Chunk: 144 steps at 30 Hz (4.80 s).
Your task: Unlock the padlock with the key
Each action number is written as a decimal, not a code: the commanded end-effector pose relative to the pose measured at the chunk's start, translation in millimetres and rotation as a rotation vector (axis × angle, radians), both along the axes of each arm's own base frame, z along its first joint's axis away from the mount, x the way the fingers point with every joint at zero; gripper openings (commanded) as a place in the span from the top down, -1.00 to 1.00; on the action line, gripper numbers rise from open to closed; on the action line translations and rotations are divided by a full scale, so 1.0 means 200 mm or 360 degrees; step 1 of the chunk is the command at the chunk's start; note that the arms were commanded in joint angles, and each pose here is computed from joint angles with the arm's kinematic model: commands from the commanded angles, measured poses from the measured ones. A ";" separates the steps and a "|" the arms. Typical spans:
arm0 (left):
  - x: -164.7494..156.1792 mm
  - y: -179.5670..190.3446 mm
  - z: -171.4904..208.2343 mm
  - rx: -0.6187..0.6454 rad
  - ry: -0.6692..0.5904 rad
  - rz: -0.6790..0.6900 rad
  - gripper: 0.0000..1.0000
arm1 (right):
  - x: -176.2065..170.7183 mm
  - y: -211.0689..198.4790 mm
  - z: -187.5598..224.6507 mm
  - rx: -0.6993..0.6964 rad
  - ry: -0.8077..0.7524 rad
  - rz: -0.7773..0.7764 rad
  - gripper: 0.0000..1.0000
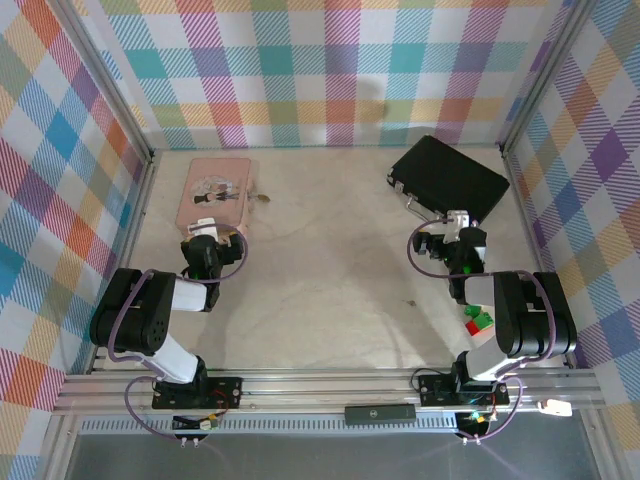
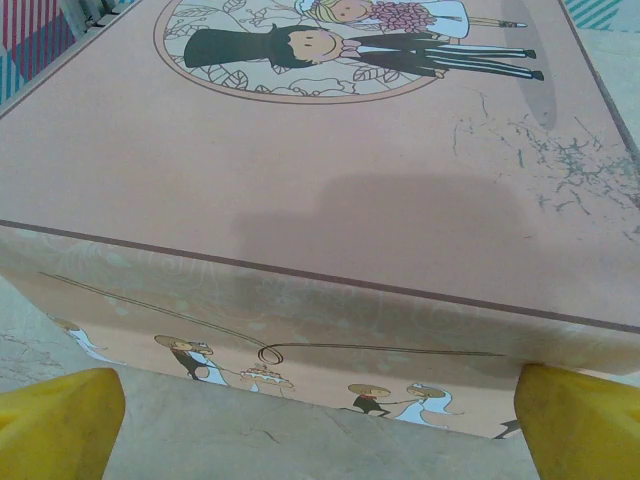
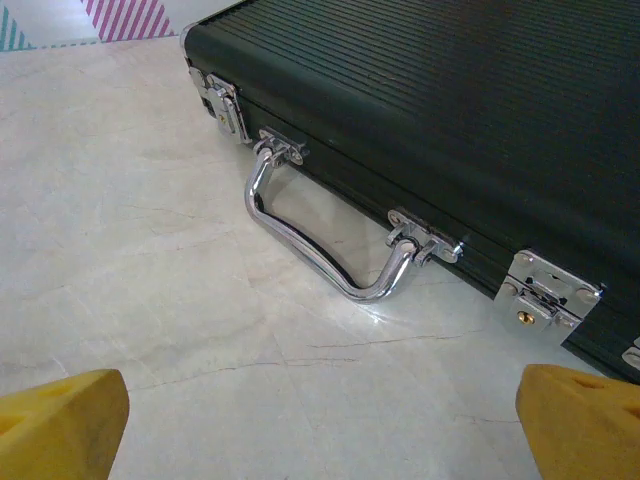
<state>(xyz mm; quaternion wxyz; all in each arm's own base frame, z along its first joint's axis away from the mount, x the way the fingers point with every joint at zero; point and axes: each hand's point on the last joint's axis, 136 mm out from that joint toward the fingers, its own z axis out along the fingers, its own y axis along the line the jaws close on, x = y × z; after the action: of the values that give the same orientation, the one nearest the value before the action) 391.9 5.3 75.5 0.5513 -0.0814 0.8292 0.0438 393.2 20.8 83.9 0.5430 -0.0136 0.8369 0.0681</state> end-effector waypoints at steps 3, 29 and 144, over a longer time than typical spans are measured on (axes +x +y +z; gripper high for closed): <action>0.03 -0.01 0.05 -0.0001 -0.0048 -0.0021 -0.99 | 0.02 0.00 0.04 -0.0011 -0.0046 0.0002 -0.98; 0.01 0.01 0.07 0.0010 -0.0084 0.0021 -0.98 | 0.03 0.02 0.09 -0.0027 -0.0060 0.0015 -0.95; -0.25 -1.92 0.61 -0.1870 0.0358 -0.0950 0.11 | -0.35 0.99 0.44 0.1076 0.0961 0.0389 1.00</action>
<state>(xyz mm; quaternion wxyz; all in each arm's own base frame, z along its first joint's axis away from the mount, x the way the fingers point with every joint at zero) 344.3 -371.1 175.0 0.2990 -0.1486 0.7646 -0.5512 322.7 215.6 164.8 0.2313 0.0893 0.8888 0.3854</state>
